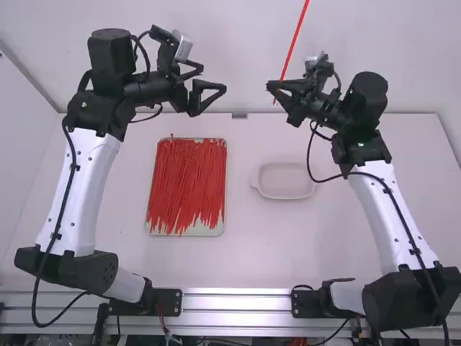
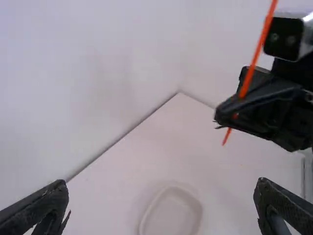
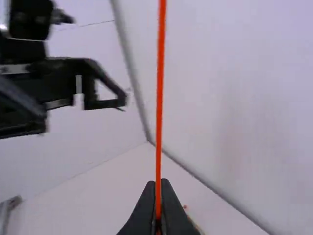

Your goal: Fasten the cable tie

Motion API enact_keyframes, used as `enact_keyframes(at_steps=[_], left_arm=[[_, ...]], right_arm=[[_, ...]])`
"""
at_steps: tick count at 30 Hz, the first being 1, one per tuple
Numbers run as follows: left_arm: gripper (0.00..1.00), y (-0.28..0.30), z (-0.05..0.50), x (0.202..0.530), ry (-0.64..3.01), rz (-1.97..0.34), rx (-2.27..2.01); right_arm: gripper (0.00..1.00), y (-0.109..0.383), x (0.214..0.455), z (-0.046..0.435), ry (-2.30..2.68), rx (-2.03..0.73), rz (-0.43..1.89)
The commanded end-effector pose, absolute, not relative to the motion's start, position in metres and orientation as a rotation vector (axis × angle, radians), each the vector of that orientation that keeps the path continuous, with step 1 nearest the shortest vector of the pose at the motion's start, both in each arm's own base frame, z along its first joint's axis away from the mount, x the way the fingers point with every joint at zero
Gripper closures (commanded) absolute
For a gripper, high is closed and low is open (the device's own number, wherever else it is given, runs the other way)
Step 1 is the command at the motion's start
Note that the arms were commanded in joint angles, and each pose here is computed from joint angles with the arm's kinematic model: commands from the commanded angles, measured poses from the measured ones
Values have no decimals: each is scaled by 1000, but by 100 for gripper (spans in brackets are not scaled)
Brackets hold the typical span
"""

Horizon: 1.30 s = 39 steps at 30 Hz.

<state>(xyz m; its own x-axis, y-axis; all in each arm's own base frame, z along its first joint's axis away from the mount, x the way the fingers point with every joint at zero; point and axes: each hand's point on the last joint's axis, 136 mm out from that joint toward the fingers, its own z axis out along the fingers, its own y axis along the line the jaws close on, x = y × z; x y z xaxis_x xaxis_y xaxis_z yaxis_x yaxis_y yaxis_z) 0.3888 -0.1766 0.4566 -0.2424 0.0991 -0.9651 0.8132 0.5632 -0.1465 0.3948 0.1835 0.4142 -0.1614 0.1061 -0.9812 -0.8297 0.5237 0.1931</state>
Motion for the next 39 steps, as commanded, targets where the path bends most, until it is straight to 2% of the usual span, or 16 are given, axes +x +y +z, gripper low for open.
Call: enact_keyframes(at_steps=[1, 7, 17, 26, 32, 36, 39], left_arm=[[1, -176, 462, 387, 1677, -792, 780], [1, -176, 462, 387, 1675, -792, 780], [1, -177, 463, 387, 1683, -815, 765], [1, -177, 463, 386, 1702, -843, 736], [1, -181, 467, 380, 1686, -897, 754], [1, -177, 466, 386, 1712, -880, 702], [1, -170, 468, 397, 1734, -839, 620]], right_arm=[[100, 159, 426, 396, 1591, -512, 801], [100, 108, 460, 360, 1742, -314, 573], [100, 17, 478, 295, 1985, -53, 211], [100, -57, 485, 247, 2103, 118, 44], [100, -104, 477, 231, 2140, 292, -98], [100, -113, 469, 222, 2180, 332, -163], [100, -101, 459, 218, 2230, 322, -201]])
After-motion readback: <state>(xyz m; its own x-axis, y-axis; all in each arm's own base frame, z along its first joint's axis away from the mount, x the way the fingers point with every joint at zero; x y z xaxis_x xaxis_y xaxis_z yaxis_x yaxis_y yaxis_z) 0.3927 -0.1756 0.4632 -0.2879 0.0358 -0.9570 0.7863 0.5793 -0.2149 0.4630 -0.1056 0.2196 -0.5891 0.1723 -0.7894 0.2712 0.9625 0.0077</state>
